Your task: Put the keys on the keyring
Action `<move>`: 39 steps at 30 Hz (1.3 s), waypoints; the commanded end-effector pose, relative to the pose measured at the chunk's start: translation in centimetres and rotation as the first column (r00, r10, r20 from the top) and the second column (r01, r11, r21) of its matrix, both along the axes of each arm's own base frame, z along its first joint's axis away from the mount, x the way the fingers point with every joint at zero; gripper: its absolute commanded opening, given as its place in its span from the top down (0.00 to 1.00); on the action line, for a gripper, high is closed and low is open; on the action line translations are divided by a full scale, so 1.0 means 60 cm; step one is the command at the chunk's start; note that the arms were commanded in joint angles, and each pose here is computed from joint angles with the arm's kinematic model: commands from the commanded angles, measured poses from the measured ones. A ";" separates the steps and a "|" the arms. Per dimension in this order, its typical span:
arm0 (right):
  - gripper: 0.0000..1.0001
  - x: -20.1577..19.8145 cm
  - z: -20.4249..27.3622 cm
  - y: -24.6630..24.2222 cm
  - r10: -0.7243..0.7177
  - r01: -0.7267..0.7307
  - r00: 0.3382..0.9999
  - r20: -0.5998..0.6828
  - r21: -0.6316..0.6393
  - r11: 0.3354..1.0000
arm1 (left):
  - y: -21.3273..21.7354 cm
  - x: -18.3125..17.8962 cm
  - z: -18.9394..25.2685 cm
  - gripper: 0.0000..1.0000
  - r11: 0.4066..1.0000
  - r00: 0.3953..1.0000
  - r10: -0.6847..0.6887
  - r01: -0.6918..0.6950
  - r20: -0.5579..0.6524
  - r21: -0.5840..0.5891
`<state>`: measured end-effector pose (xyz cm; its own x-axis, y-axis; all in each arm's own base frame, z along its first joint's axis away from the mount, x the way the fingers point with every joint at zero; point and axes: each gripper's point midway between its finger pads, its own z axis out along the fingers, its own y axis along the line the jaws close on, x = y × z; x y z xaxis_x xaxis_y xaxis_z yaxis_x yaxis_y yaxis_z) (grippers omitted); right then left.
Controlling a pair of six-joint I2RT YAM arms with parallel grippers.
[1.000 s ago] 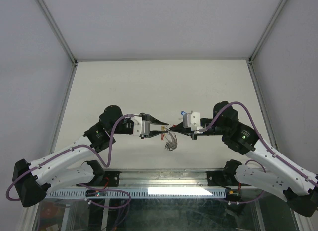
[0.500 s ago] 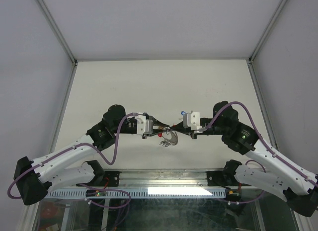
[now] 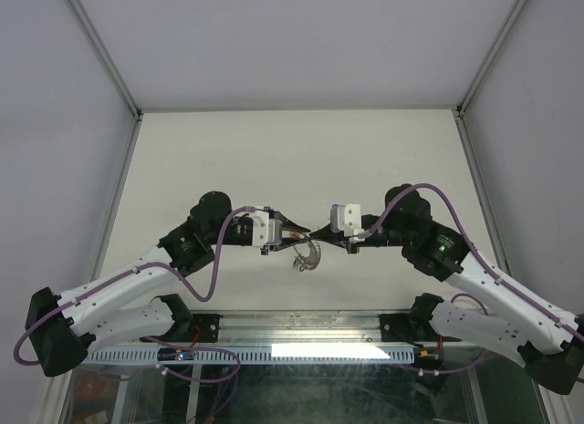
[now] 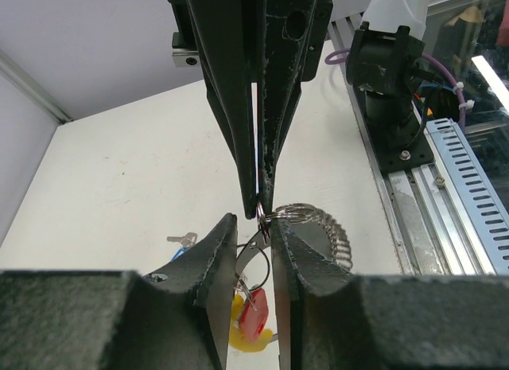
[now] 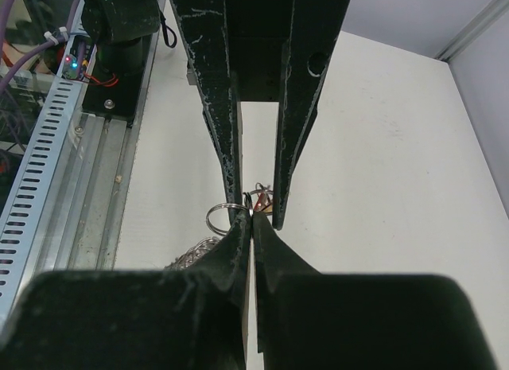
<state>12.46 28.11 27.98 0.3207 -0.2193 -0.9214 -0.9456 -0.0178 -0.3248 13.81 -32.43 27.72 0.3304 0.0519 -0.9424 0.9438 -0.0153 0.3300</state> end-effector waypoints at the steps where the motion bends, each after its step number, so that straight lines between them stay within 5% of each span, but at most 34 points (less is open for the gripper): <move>1: 1.00 -0.001 0.046 0.007 0.013 -0.017 0.998 0.059 0.065 0.998 | -0.005 0.001 0.049 0.79 0.998 0.998 -0.001 0.005 0.062 -0.069; 7: 1.00 -0.003 0.047 0.006 0.020 -0.024 0.998 0.062 0.066 0.998 | -0.007 0.005 0.044 1.00 0.998 0.998 0.006 -0.002 0.056 -0.060; 13: 1.00 -0.008 0.051 -0.001 0.024 -0.030 0.996 0.084 0.062 0.998 | -0.004 0.011 0.032 1.00 0.999 0.998 0.023 -0.021 0.064 -0.033; 20: 0.68 -0.009 0.058 -0.026 -0.016 0.011 0.991 0.135 0.043 0.999 | 0.004 0.011 0.028 1.00 0.999 0.995 0.036 -0.034 0.091 -0.022; 29: 0.66 -0.005 0.047 -0.027 -0.028 0.025 0.993 0.119 0.026 0.999 | 0.009 0.009 0.020 1.00 1.000 0.990 0.014 -0.017 0.142 0.019; 34: 0.64 -0.005 0.043 -0.020 -0.030 0.025 0.996 0.090 0.049 0.998 | 0.009 0.033 0.020 1.00 0.994 0.990 0.087 -0.093 0.107 0.052; 39: 0.49 0.036 0.039 -0.018 -0.187 0.186 0.982 -0.002 0.080 0.979 | 0.014 0.083 0.022 1.00 0.962 0.964 0.260 -0.263 0.044 0.075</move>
<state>12.74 26.60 28.85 0.3492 -0.2427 -0.9051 -0.9280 0.0444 -0.3699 16.19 -31.60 25.74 0.3404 0.2181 -0.9147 0.9322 0.0487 0.3585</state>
